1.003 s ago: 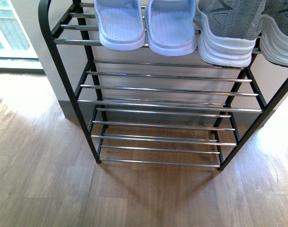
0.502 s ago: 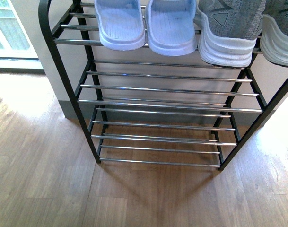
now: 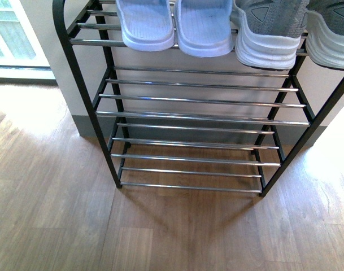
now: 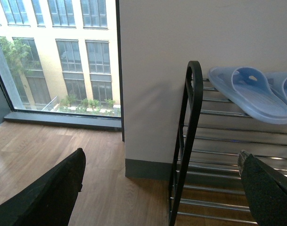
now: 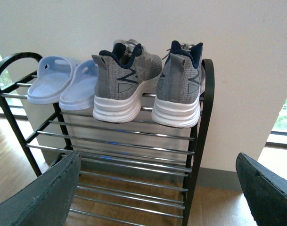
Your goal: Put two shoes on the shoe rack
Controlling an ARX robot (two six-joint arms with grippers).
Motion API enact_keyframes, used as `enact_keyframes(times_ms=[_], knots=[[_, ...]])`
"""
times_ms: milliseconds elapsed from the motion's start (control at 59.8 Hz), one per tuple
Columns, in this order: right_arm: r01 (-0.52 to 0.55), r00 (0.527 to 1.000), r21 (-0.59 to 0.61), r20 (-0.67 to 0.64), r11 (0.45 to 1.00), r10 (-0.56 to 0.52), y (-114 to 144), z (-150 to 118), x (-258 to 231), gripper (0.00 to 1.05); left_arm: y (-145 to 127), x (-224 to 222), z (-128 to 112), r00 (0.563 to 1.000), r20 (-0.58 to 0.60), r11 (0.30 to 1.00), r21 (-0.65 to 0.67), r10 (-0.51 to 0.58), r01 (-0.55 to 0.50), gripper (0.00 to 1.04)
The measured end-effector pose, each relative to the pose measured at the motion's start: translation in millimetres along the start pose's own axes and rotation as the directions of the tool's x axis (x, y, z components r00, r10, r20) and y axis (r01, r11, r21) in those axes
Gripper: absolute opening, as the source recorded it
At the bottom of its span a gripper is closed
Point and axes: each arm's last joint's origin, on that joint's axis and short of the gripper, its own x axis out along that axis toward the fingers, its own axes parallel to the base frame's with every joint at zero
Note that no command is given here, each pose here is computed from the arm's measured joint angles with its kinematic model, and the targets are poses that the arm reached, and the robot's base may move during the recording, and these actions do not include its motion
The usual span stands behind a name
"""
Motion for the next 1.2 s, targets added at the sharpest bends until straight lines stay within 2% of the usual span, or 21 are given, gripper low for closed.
enact_keyframes(times_ms=[1204], knots=[[0.0, 1.0, 0.0, 0.001, 1.0, 0.0, 0.0, 0.1, -0.1, 0.95, 0.0, 0.0, 0.0, 1.0, 0.0, 1.0, 0.0, 0.0, 0.0, 0.95]])
